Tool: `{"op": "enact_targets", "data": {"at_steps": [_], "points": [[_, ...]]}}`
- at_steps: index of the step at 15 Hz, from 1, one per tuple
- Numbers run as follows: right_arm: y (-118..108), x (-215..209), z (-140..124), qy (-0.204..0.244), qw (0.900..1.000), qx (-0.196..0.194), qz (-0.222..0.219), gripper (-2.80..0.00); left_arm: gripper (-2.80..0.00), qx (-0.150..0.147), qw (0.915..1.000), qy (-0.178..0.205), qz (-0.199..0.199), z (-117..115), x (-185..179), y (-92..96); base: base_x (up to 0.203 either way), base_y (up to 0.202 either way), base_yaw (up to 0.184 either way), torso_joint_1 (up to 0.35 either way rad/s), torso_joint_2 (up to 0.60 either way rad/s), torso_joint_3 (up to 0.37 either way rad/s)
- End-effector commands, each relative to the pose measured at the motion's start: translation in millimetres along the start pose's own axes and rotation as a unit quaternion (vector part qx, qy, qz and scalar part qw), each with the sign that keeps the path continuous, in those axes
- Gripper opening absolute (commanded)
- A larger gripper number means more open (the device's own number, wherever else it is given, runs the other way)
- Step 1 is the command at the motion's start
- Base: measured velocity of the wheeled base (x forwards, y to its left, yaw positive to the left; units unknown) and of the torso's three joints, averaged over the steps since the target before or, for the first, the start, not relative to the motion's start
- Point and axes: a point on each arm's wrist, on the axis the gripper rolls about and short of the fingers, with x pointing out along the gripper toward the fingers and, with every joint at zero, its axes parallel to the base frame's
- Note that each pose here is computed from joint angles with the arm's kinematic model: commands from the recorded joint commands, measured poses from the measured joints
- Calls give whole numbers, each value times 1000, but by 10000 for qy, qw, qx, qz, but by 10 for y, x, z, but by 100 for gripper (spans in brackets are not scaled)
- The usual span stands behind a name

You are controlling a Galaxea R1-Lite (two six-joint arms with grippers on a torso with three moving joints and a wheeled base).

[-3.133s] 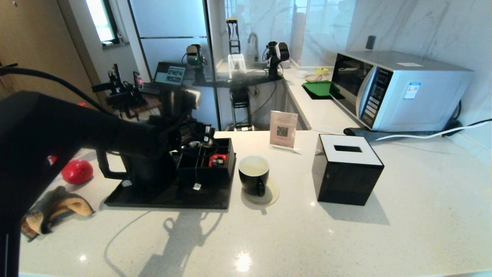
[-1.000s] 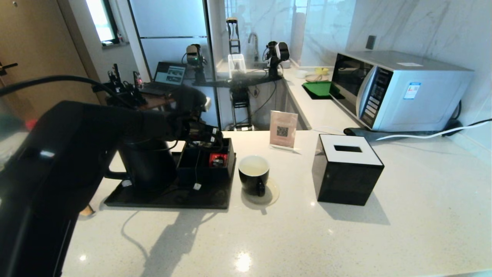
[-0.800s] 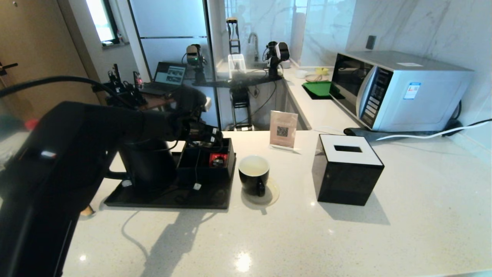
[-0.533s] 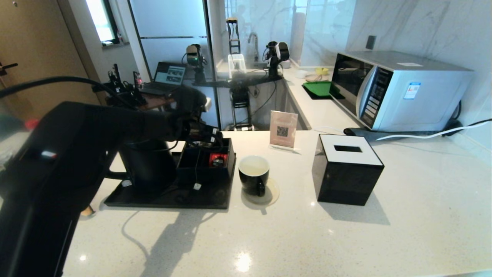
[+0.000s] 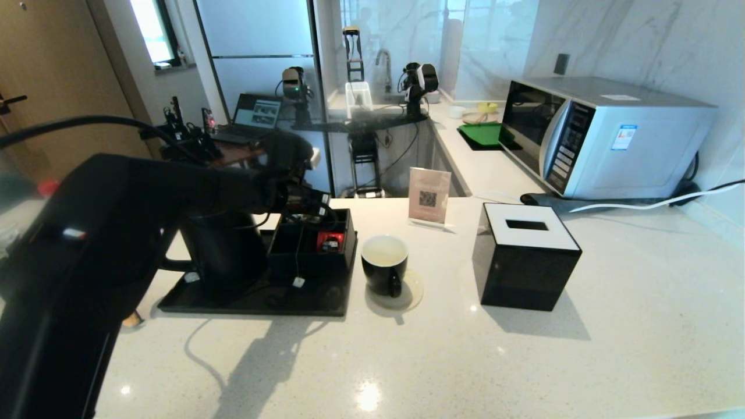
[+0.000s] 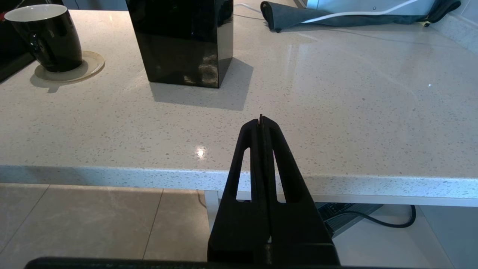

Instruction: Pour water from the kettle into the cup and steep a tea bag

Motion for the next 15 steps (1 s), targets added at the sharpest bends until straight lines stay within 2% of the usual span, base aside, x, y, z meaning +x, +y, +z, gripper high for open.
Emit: {"op": "enact_targets", "data": {"at_steps": [1, 5, 8, 15], "points": [[0, 0, 0, -1, 10000, -2, 5, -280, -280, 1, 10000, 0, 6, 1, -1, 0, 0, 0, 0, 0, 0, 0], [0, 0, 0, -1, 10000, -2, 5, -280, -280, 8, 10000, -43, 22, 29, -29, 12, 0, 0, 0, 0, 0, 0], [0, 0, 0, -1, 10000, -2, 5, -280, -280, 217, 9997, -81, 85, 58, -57, 76, 0, 0, 0, 0, 0, 0], [0, 0, 0, -1, 10000, -2, 5, -280, -280, 164, 9990, -387, 115, 256, -313, 117, 0, 0, 0, 0, 0, 0]]}}
